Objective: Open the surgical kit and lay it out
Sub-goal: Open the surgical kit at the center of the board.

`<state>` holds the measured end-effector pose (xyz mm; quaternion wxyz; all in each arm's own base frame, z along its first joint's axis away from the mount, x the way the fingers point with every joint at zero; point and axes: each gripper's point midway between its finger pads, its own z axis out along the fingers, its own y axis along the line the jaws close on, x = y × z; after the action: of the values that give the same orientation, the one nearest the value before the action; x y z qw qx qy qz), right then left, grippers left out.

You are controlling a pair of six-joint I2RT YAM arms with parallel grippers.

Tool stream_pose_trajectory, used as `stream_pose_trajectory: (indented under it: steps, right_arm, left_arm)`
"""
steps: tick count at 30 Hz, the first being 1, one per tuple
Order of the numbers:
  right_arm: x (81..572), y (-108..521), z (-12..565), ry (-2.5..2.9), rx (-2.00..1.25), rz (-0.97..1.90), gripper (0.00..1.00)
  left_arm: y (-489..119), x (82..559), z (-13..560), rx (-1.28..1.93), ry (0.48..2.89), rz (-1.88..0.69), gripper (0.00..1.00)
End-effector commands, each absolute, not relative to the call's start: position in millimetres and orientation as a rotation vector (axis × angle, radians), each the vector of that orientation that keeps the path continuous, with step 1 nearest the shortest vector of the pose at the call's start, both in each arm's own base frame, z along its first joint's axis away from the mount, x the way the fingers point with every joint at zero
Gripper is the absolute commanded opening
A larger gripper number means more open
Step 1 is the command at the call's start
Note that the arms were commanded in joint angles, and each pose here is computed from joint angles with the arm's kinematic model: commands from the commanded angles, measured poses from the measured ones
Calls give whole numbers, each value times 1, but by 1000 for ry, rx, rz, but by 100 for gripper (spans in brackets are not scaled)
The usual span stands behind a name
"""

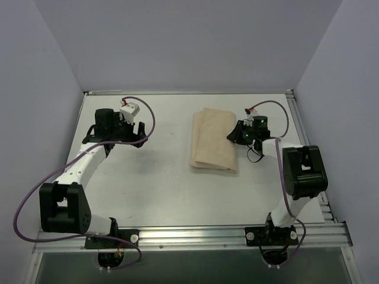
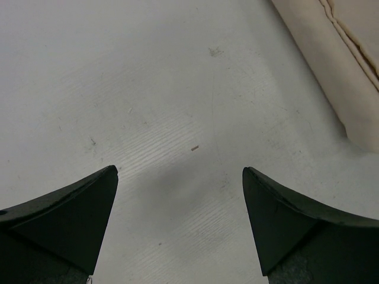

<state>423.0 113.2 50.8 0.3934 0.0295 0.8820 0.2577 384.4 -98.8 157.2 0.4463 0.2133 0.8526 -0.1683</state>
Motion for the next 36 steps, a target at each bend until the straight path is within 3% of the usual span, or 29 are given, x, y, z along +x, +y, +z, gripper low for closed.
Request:
stream_pose_trajectory:
  steps: [1, 3, 7, 12, 16, 19, 23, 26, 36]
  right_arm:
    - [417, 133, 83, 2150, 113, 679, 12]
    - [407, 147, 90, 2128, 77, 695, 15]
    - [413, 129, 106, 2147, 63, 574, 43]
    - [404, 119, 171, 2099, 12, 223, 52]
    - [360, 201, 193, 2046, -175, 231, 61]
    - [338, 233, 174, 2090, -259, 193, 66]
    - [302, 288, 149, 2121, -434, 186, 66]
    - [295, 295, 131, 2155, -525, 84, 66]
    - [294, 296, 104, 2227, -614, -3, 48]
  left_arm:
    - [-102, 384, 167, 547, 2074, -429, 96]
    - [-103, 383, 165, 548, 2069, -436, 96]
    - [-111, 377, 163, 570, 2062, -497, 96]
    - [-107, 378, 170, 535, 2050, -473, 99]
    - [-100, 384, 173, 497, 2056, -449, 99]
    - [-98, 386, 169, 484, 2067, -435, 99]
    - [-97, 385, 167, 485, 2067, -432, 99]
    - [-99, 384, 168, 488, 2061, -440, 99]
    - [-98, 382, 168, 491, 2060, -436, 99]
